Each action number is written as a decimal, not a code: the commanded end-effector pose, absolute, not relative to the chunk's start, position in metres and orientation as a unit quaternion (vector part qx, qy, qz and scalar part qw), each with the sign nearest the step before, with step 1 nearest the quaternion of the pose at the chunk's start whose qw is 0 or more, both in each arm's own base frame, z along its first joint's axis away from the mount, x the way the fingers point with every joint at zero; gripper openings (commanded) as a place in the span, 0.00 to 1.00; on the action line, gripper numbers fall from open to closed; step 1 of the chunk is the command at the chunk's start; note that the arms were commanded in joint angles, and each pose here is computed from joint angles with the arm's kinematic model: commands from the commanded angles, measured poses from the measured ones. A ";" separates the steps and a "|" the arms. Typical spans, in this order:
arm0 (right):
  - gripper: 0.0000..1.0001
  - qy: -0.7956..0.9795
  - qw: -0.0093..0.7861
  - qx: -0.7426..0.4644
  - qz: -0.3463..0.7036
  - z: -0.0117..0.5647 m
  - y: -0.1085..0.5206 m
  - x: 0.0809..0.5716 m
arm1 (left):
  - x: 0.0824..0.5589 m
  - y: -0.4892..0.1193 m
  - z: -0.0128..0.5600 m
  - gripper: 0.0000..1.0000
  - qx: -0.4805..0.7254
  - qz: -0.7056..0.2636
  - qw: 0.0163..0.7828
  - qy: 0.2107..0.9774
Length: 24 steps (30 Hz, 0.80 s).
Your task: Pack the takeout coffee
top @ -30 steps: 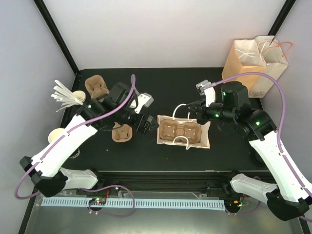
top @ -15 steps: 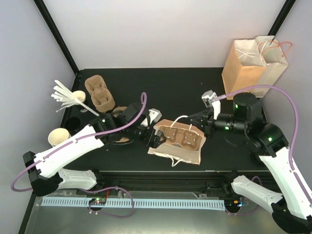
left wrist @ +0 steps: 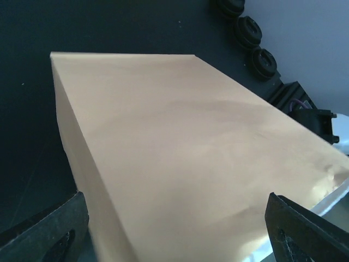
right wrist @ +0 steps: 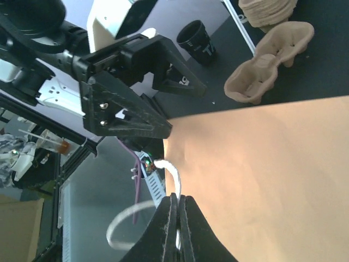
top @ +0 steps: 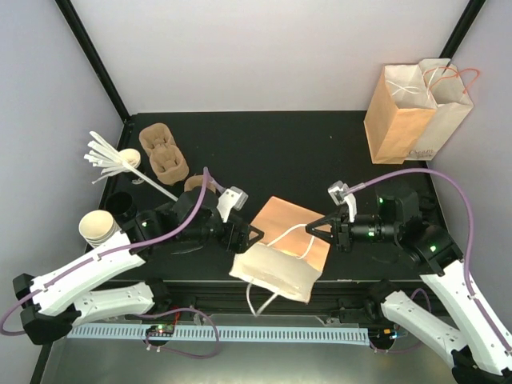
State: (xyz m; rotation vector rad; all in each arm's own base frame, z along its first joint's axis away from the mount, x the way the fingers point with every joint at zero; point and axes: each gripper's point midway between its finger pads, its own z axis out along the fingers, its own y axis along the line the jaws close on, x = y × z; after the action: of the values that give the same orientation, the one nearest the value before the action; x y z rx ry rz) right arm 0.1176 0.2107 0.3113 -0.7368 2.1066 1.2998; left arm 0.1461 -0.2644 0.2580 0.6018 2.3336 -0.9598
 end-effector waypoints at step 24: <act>0.01 0.798 0.448 -0.109 0.388 0.378 0.192 0.222 | 0.204 -0.157 0.241 0.99 0.037 -0.238 0.329 0.913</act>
State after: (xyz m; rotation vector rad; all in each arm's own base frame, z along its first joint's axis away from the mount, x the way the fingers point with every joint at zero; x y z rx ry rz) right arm 0.1658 0.2018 0.3493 -0.4909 2.0444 1.1280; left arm 0.1962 -0.1846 0.2532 0.1789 2.3152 -0.7404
